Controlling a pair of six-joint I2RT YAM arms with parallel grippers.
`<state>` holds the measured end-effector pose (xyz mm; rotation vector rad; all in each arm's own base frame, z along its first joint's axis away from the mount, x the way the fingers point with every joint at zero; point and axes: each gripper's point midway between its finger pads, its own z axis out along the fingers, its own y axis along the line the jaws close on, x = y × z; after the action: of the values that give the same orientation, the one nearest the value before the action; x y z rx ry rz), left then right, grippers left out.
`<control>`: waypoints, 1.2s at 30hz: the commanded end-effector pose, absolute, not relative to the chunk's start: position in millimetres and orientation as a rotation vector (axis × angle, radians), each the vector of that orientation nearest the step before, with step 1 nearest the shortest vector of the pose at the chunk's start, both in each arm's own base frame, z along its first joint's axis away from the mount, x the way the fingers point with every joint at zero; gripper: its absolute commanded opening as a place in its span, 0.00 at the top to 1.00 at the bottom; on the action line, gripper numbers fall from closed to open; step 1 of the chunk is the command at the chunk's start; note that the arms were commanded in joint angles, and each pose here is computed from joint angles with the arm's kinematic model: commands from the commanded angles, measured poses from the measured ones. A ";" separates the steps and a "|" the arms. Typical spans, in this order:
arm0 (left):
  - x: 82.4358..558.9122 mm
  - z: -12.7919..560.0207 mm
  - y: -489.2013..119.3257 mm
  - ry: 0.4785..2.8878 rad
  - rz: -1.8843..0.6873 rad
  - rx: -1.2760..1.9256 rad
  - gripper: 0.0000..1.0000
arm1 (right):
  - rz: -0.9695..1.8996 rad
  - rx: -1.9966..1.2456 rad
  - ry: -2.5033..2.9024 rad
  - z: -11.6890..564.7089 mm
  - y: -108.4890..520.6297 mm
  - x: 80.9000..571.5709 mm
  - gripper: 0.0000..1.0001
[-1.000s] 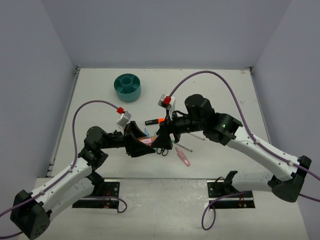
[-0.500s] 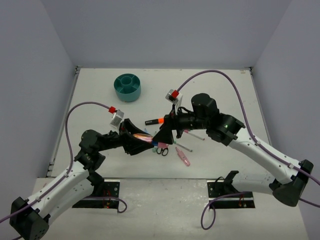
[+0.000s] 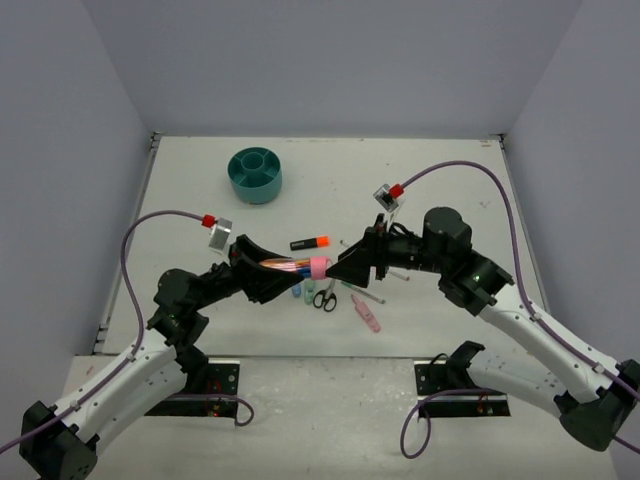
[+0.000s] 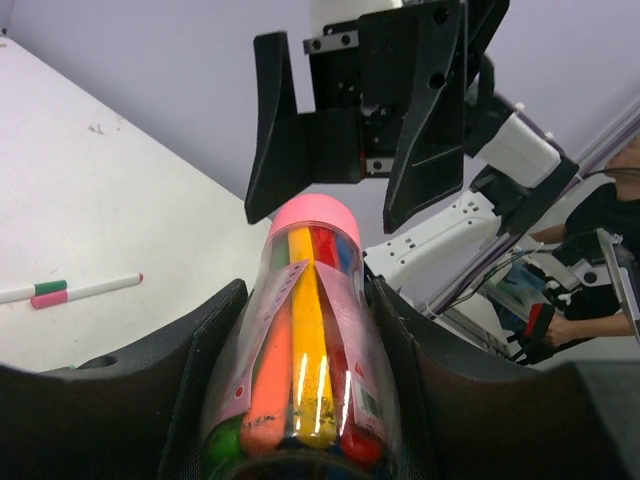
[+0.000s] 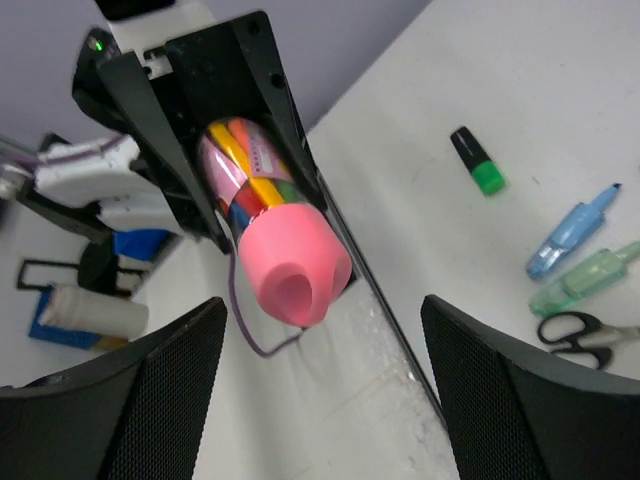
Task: Sort the stationery into containers
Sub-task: Place the stationery in the storage box.
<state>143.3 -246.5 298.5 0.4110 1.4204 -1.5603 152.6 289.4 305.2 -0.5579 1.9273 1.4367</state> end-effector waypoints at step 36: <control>186.7 317.2 -252.3 1.076 -1.195 0.549 1.00 | 1.774 0.844 1.793 302.6 316.3 213.5 0.05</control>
<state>190.1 -253.7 277.0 0.5158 1.2362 -1.2335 208.6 312.1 276.4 0.8230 1.8727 1.7366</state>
